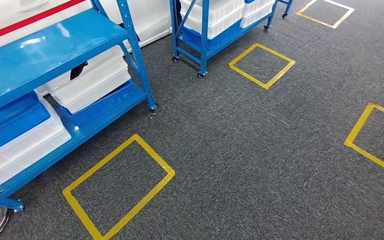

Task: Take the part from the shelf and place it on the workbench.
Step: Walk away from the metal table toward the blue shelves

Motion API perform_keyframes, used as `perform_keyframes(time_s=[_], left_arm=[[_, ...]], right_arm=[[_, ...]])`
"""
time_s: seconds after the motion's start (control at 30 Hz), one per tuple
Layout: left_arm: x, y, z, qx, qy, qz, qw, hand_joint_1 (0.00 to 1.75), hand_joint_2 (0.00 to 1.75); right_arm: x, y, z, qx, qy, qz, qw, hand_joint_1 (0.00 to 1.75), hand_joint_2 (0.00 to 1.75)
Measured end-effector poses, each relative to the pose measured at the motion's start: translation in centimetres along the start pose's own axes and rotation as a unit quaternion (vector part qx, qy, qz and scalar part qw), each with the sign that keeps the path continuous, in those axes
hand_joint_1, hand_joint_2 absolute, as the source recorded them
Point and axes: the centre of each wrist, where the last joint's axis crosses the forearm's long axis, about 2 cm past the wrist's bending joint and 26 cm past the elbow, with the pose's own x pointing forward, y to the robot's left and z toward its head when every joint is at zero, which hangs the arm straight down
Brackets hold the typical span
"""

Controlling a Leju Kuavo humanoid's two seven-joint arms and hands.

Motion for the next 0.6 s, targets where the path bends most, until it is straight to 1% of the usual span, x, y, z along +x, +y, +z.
perform_keyframes(time_s=[0.3,0.6], left_arm=[[-0.09,0.04,0.03,-0.001,-0.002,-0.003,1.0,0.0,0.0],[0.23,-0.05,-0.1,-0.002,-0.009,-0.002,1.0,0.0,0.0]], right_arm=[[0.7,0.01,-0.04,0.001,-0.007,0.002,1.0,0.0,0.0],[0.14,-0.01,-0.01,0.0,-0.002,0.004,1.0,0.0,0.0]])
